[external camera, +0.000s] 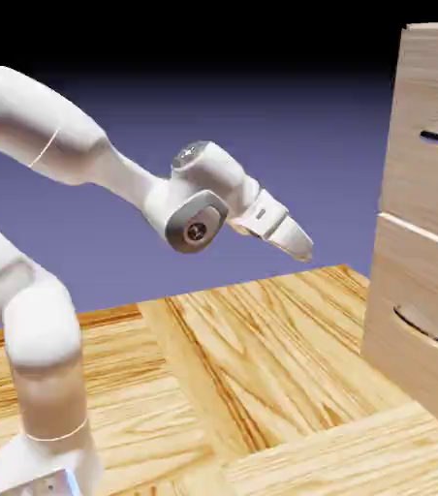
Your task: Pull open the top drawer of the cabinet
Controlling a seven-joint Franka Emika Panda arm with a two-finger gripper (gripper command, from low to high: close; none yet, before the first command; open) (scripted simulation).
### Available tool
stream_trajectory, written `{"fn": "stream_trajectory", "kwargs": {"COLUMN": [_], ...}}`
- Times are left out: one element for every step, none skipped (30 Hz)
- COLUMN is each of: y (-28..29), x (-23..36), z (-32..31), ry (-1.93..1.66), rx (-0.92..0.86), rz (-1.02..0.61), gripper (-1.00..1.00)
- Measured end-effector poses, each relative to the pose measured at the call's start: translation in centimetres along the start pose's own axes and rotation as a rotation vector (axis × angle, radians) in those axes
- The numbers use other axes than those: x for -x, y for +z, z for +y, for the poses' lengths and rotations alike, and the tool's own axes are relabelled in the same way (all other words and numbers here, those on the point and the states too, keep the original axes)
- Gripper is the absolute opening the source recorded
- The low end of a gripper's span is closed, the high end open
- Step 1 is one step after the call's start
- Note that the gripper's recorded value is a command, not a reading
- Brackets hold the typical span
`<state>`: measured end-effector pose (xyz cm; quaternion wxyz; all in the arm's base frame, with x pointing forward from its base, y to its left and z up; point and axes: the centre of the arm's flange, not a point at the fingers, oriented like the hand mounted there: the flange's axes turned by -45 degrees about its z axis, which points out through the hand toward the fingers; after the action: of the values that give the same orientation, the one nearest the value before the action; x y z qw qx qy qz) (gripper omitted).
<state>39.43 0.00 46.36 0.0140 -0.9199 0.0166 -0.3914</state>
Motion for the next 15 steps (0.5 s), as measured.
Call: {"fn": "stream_trajectory", "kwargs": {"y": [0.0, 0.0, -0.1, -0.1, -0.1, -0.1, -0.1, -0.1, -0.1, -0.1, -0.1, -0.1, -0.1, -0.1, -0.1], "x": [-0.6, -1.2, -1.8, -2.3, -2.9, -3.4, -3.9, -4.4, -4.9, -5.3, -5.8, -6.2, -6.6, -7.0, -7.4], "z": [0.4, 0.7, 1.1, 1.4, 1.8, 2.2, 2.5, 2.9, 3.2, 3.5, 3.9, 4.2, 4.5, 4.8, 5.1], "ry": [0.078, 0.156, 0.234, 0.312, 0.390, 0.467, 0.545, 0.622, 0.700, 0.777, 0.854, 0.932, 1.009, 1.086, 1.162], "rx": [-0.004, -0.009, -0.014, -0.020, -0.027, -0.034, -0.042, -0.051, -0.060, -0.070, -0.081, -0.092, -0.104, -0.117, -0.130], "rz": [0.006, 0.013, 0.019, 0.025, 0.031, 0.037, 0.042, 0.047, 0.052, 0.056, 0.061, 0.064, 0.068, 0.071, 0.073], "gripper": [1.00, 1.00, 1.00, 1.00, 1.00, 1.00, 1.00, 1.00, 1.00, 1.00, 1.00, 1.00, 1.00, 1.00, 1.00]}}
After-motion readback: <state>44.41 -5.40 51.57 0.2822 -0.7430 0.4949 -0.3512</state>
